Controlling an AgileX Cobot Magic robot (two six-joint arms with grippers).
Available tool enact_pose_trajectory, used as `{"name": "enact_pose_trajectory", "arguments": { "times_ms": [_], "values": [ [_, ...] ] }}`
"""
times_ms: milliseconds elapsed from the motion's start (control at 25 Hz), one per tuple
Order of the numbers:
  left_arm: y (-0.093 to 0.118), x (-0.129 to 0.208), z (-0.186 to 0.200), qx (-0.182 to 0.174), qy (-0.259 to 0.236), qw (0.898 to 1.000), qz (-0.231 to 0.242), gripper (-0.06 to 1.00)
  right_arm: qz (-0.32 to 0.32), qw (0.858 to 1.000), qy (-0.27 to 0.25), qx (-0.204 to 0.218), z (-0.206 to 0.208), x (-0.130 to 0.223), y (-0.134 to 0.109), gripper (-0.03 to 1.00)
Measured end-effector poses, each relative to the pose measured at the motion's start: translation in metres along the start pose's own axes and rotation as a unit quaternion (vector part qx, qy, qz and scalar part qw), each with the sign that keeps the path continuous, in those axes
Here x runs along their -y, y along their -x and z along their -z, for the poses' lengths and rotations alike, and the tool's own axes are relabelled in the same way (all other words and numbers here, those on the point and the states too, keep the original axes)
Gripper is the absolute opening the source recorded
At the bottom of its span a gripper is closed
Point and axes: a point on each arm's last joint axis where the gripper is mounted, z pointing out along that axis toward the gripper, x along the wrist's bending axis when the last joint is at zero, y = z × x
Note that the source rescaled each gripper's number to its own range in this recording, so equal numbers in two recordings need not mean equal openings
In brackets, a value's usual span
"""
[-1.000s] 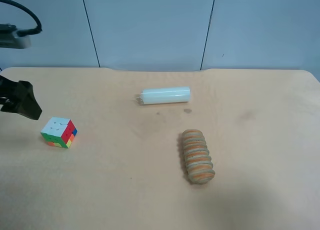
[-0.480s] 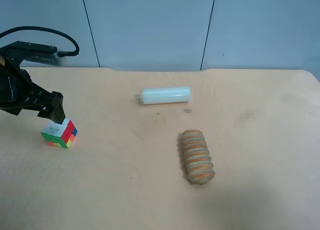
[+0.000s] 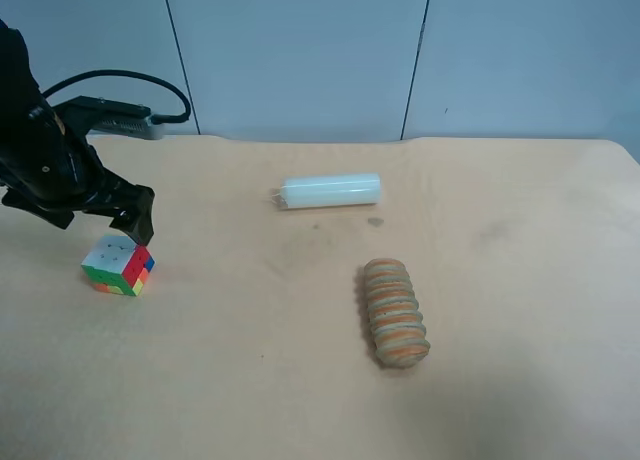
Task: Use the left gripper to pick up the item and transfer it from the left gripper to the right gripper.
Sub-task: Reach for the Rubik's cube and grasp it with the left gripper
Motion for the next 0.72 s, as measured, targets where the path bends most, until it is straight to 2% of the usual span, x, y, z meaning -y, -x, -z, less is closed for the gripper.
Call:
{"name": "enact_pose_trajectory", "arguments": {
  "times_ms": [200, 520, 720],
  "values": [
    [0.000, 0.000, -0.019, -0.009, -0.028, 1.000, 0.004, 1.00, 0.000, 1.000, 0.000, 0.000, 0.000, 0.000, 0.000, 0.99],
    [0.000, -0.003, -0.030, -0.012, -0.019, 1.000, 0.015, 1.00, 0.000, 1.000, 0.000, 0.000, 0.000, 0.000, 0.000, 0.99],
    [0.002, -0.002, -0.047, -0.011, -0.038, 0.999, 0.012, 1.00, 0.000, 1.000, 0.000, 0.000, 0.000, 0.000, 0.000, 0.99]
  ]
}}
